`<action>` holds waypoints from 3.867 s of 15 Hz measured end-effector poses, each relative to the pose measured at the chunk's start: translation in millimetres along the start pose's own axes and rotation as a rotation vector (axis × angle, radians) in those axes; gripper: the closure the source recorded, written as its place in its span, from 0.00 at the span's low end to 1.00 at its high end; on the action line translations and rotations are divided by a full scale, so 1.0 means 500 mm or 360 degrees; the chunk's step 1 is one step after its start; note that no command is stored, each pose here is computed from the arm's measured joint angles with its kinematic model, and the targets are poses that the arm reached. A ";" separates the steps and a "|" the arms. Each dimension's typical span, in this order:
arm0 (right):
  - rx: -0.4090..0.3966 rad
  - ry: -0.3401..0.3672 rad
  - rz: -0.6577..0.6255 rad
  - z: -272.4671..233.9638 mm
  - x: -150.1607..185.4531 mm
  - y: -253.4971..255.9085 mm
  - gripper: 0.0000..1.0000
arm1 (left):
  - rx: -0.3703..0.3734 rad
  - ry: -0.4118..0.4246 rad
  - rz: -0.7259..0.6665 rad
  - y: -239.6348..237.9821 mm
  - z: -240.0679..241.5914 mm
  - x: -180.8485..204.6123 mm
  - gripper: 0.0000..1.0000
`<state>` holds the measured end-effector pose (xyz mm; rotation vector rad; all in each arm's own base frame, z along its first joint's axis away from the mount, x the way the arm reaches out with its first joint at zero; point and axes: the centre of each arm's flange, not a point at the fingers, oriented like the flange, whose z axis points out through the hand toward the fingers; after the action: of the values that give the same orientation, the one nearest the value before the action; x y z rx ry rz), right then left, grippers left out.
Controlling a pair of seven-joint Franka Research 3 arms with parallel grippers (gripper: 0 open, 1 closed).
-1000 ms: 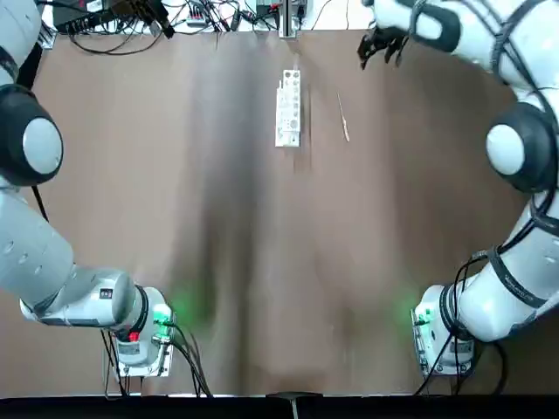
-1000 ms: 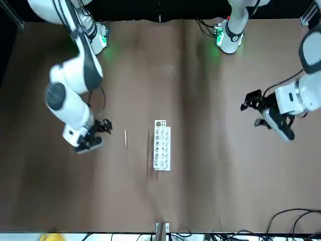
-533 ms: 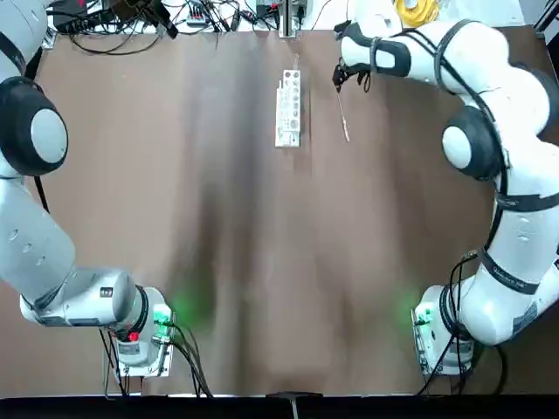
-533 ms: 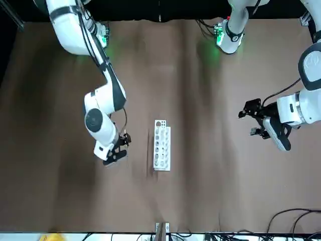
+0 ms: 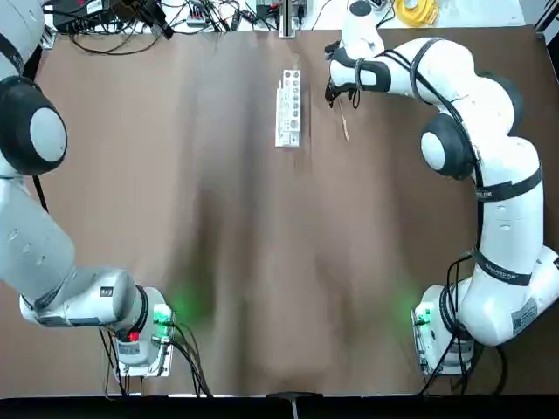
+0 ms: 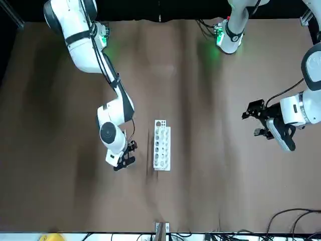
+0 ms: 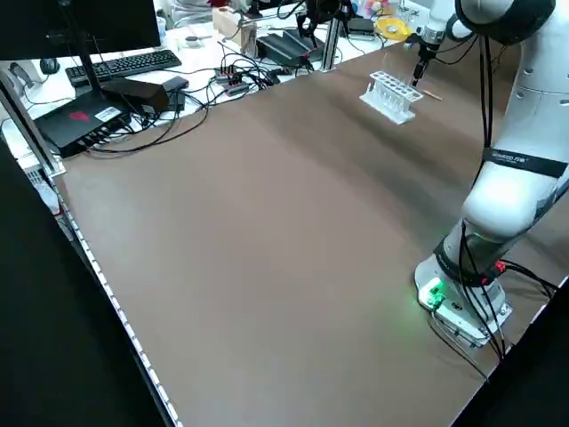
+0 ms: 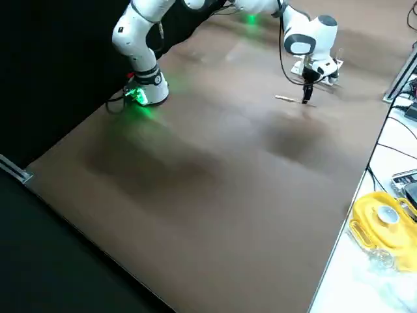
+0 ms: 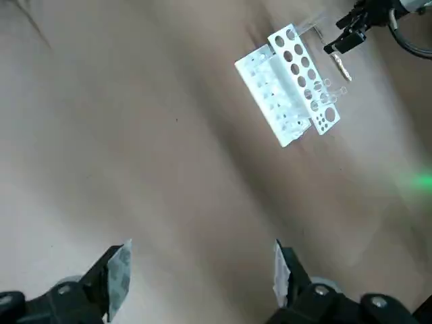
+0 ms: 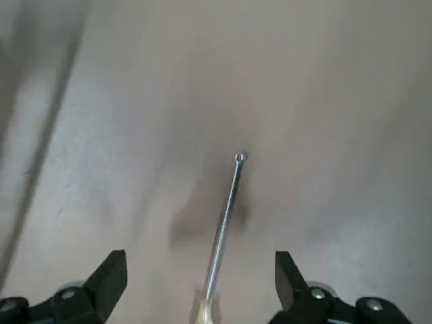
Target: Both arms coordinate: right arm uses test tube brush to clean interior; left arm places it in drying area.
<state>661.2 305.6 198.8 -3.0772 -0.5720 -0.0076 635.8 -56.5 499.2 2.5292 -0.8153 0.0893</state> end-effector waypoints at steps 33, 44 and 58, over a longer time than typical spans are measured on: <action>0.0060 -0.0035 -0.0703 -0.027 0.008 -0.006 0.98 | 0.0403 -0.0146 -0.0592 0.069 -0.024 0.014 0.00; 0.0668 0.0374 -0.1513 -0.126 0.017 0.106 0.98 | 0.0569 -0.0198 -0.0782 0.085 -0.044 0.000 0.00; 0.0994 0.1157 -0.2030 -0.340 0.029 0.089 0.98 | 0.0638 -0.0225 -0.0803 0.083 -0.072 -0.019 0.00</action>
<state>690.3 267.0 368.4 -1.5102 -1.7949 -0.7152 607.3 -64.2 546.5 3.0702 -0.1941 -0.1041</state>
